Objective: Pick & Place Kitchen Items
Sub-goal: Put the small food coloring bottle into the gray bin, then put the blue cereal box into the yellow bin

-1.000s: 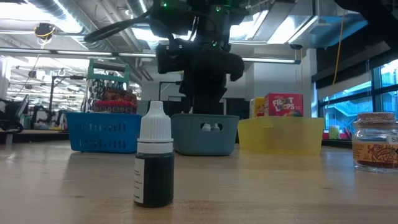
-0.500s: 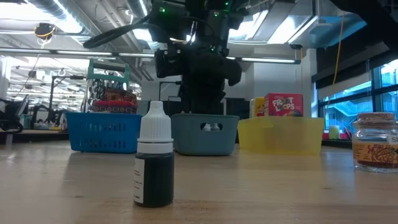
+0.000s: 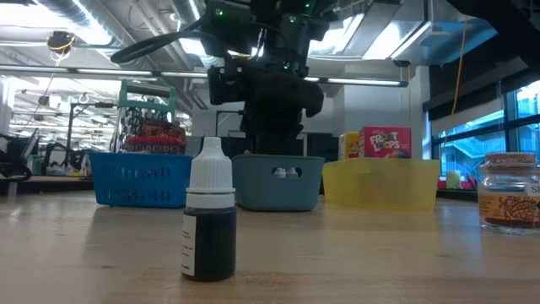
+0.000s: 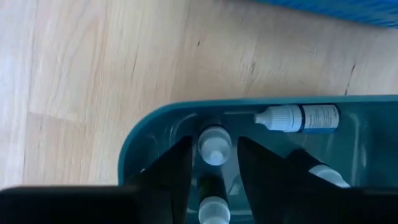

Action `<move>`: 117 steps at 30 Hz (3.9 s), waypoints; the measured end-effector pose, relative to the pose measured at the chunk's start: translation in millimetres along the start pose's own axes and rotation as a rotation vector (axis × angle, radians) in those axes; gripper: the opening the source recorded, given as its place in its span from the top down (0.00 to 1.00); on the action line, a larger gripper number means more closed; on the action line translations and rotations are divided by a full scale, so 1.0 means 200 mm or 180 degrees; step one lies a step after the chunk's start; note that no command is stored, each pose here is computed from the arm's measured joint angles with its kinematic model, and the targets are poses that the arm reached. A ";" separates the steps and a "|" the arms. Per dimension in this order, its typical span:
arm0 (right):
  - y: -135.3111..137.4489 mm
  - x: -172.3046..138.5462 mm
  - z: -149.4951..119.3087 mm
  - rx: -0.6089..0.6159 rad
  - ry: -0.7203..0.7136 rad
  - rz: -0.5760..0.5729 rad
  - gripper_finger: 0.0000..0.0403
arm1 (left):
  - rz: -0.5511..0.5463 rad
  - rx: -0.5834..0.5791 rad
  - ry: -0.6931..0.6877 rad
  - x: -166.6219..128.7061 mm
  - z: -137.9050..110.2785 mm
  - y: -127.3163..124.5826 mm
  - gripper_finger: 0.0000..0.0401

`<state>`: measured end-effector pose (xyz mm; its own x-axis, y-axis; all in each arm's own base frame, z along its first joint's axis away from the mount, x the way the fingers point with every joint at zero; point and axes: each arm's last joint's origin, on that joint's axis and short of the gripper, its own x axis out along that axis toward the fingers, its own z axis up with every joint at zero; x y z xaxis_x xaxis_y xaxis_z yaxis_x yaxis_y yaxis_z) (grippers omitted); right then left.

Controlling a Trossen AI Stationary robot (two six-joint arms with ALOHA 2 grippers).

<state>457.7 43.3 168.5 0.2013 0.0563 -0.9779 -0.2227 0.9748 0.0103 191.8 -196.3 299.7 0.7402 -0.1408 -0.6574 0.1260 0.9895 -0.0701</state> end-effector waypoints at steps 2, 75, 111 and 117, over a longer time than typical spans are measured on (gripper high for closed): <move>0.00 0.00 0.00 0.0001 0.0005 0.0000 0.66 | 0.0000 0.0000 0.0000 0.00 0.00 0.00 0.38; 0.79 -0.79 0.05 0.1300 -0.0212 0.1041 0.61 | 0.0163 0.1289 0.0281 -0.19 0.18 0.11 0.38; 0.67 -0.82 0.20 0.0904 -0.1312 0.0805 0.27 | 0.0135 0.1154 0.0303 -0.19 0.17 0.10 0.38; 0.59 -0.80 0.14 0.1006 -0.0761 0.0892 0.22 | 0.0134 0.1153 0.0302 -0.19 0.17 0.10 0.38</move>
<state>426.1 155.6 332.9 0.3968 0.3380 -0.8534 -0.0064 0.9307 0.3656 189.2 -171.4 349.5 0.6873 -0.0799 -0.7219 0.3349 0.9169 0.2174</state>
